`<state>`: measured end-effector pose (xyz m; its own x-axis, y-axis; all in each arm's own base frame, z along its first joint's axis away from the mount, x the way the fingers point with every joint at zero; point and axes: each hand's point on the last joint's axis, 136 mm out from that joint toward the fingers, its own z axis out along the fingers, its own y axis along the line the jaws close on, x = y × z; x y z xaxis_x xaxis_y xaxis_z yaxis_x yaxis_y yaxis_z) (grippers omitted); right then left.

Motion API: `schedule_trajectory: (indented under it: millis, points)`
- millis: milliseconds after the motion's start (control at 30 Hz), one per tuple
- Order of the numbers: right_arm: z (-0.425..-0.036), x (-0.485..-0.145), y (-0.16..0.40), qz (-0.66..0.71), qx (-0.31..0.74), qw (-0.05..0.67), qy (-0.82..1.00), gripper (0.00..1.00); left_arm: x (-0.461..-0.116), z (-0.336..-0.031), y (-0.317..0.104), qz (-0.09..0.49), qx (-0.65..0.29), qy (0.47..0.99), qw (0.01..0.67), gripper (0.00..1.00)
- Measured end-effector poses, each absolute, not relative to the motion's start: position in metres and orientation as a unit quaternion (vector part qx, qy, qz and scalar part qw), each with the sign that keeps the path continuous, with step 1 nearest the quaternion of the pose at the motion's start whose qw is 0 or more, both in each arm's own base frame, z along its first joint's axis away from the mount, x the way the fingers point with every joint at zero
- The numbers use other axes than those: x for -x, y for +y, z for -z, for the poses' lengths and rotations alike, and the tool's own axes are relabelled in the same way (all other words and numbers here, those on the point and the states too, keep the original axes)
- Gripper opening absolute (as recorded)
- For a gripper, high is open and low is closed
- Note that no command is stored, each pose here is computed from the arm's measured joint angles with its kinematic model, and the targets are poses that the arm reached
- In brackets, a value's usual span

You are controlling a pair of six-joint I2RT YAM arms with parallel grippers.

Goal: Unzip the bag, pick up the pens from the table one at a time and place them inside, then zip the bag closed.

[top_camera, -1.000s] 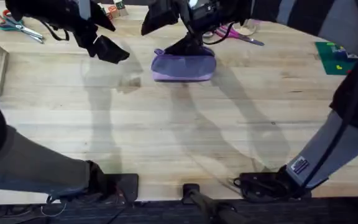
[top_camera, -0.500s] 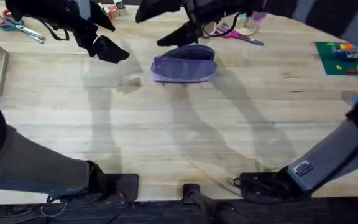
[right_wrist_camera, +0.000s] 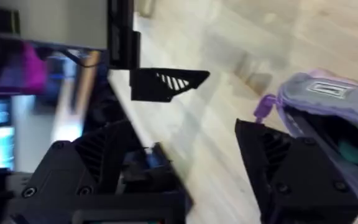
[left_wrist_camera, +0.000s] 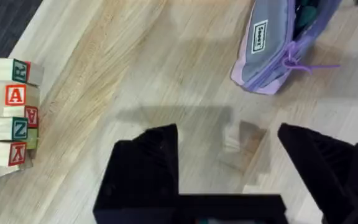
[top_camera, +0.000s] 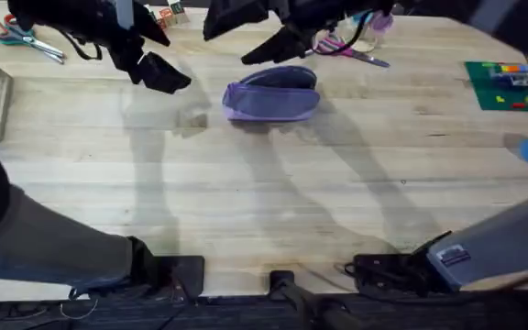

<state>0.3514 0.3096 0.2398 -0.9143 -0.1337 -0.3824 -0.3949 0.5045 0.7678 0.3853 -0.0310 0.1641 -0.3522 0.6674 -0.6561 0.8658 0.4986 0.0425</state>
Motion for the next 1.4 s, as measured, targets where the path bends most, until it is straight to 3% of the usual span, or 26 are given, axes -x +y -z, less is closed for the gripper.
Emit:
schedule_trajectory:
  millis: [667, 1000, 1400]
  points:
    - [-0.284, -0.319, 0.312, -0.141, 0.216, 0.404, 0.878, 0.996, -0.356, -0.157, -0.034, 0.142, -0.621, 0.711, 0.299, 0.994]
    - [-0.289, -0.328, 0.299, -0.083, 0.192, 0.436, 0.875, 0.996, -0.339, -0.146, -0.011, 0.222, -0.604, 0.685, 0.341, 0.995]
    - [-0.29, -0.327, 0.299, -0.078, 0.192, 0.439, 0.874, 0.996, -0.348, -0.13, -0.008, 0.265, -0.58, 0.666, 0.386, 0.994]
